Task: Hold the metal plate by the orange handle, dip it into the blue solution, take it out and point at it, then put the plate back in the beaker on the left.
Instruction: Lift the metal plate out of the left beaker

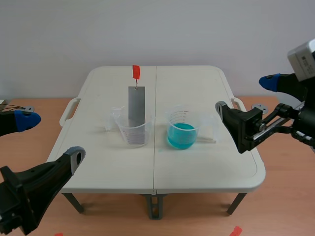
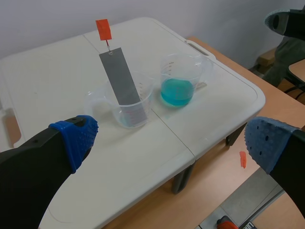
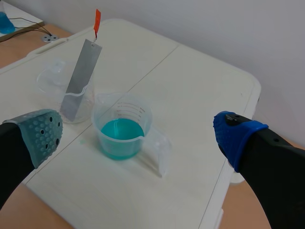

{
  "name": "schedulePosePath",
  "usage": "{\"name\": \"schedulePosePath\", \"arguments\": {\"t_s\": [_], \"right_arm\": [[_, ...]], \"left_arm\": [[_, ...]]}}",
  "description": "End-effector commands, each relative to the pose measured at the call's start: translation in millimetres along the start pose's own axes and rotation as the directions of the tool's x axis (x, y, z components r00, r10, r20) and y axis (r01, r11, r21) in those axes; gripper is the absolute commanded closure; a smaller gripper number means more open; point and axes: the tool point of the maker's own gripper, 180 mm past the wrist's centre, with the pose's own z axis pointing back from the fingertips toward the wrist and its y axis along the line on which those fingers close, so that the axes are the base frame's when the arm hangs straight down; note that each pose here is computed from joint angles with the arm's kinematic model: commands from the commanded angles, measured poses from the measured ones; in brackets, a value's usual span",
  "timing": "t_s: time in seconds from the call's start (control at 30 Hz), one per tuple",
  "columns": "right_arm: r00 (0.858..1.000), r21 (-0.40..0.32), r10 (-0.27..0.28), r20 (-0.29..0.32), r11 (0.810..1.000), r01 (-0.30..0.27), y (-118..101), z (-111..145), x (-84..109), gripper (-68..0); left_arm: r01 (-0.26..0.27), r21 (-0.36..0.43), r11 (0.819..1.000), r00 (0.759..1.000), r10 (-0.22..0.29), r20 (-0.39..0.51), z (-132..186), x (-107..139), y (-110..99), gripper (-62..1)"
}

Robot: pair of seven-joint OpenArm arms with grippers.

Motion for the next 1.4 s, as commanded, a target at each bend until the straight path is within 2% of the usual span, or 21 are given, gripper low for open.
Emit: {"name": "schedulePosePath", "arguments": {"t_s": [0.0, 0.13, 0.27, 0.3, 0.4, 0.43, 0.53, 0.57, 0.67, 0.73, 0.87, 1.03, 1.2, 1.27, 1.37], "right_arm": [[0.999, 0.001, 0.0, 0.032, 1.0, 0.0, -3, -6, 7.8, -66.3], [0.999, 0.017, -0.01, 0.044, 1.0, 0.009, -1, -20, 7.9, -66.3], [0.996, 0.022, -0.047, 0.071, 0.999, 0.045, 0, -36, 9.6, -66.3], [0.995, 0.033, -0.057, 0.077, 0.998, 0.054, 2, -39, 10.1, -66.3], [0.992, 0.063, -0.083, 0.092, 0.995, 0.077, 8, -50, 11.8, -66.3], [0.991, 0.069, -0.09, 0.096, 0.994, 0.084, 9, -54, 12.4, -66.3], [0.989, 0.1, -0.104, 0.107, 0.991, 0.093, 16, -66, 15.2, -66.3], [0.989, 0.108, -0.107, 0.106, 0.99, 0.096, 18, -69, 15.7, -66.3], [0.988, 0.126, -0.111, 0.108, 0.987, 0.097, 22, -81, 18.3, -66.3], [0.987, 0.133, -0.115, 0.112, 0.986, 0.1, 22, -89, 20.2, -66.3], [0.984, 0.141, -0.131, 0.12, 0.983, 0.113, 21, -106, 23.5, -66.3], [0.983, 0.176, -0.145, 0.112, 0.977, 0.124, 28, -127, 25.1, -66.3], [0.983, 0.197, -0.154, 0.097, 0.971, 0.133, 32, -147, 26.0, -66.3], [0.982, 0.2, -0.165, 0.093, 0.969, 0.144, 32, -156, 27.1, -66.3], [0.982, 0.214, -0.169, 0.079, 0.965, 0.149, 36, -168, 29.1, -66.3]], "left_arm": [[-0.003, 0.003, 1.0, 1.0, 0.003, 0.029, -1, 7, 0, -62.3], [-0.003, 0.003, 1.0, 1.0, 0.003, 0.029, -1, 7, 0, -62.3], [-0.003, 0.003, 1.0, 1.0, 0.003, 0.028, -1, 7, 0, -62.3], [-0.002, 0.002, 1.0, 1.0, 0.002, 0.028, -1, 7, 0, -54.4], [0.002, 0.002, 1.0, 1.0, -0.002, 0.025, -1, 7, 0, -13.5], [0.01, 0.001, 1.0, 1.0, -0.01, 0.021, -1, 6, -1, -2.9], [0.045, -0.006, 0.999, 0.999, -0.045, -0.023, 0, -2, -2, -1.6], [0.042, -0.006, 0.999, 0.998, -0.042, -0.05, 1, -8, -2, -1.6], [0.014, -0.01, 1.0, 0.989, -0.015, -0.15, 9, -31, -8, -1.6], [-0.016, -0.008, 1.0, 0.974, 0.014, -0.225, 19, -50, -13, -1.6], [-0.088, 0.014, 0.996, 0.928, 0.087, -0.362, 47, -92, -22, -1.6], [-0.152, 0.071, 0.986, 0.852, 0.167, -0.497, 84, -144, -25, -1.6], [-0.168, 0.091, 0.982, 0.776, 0.188, -0.602, 114, -189, -31, -1.6], [-0.172, 0.085, 0.981, 0.753, 0.186, -0.632, 125, -203, -37, -1.6], [-0.18, 0.061, 0.982, 0.731, 0.175, -0.659, 137, -217, -48, -1.6]]}}
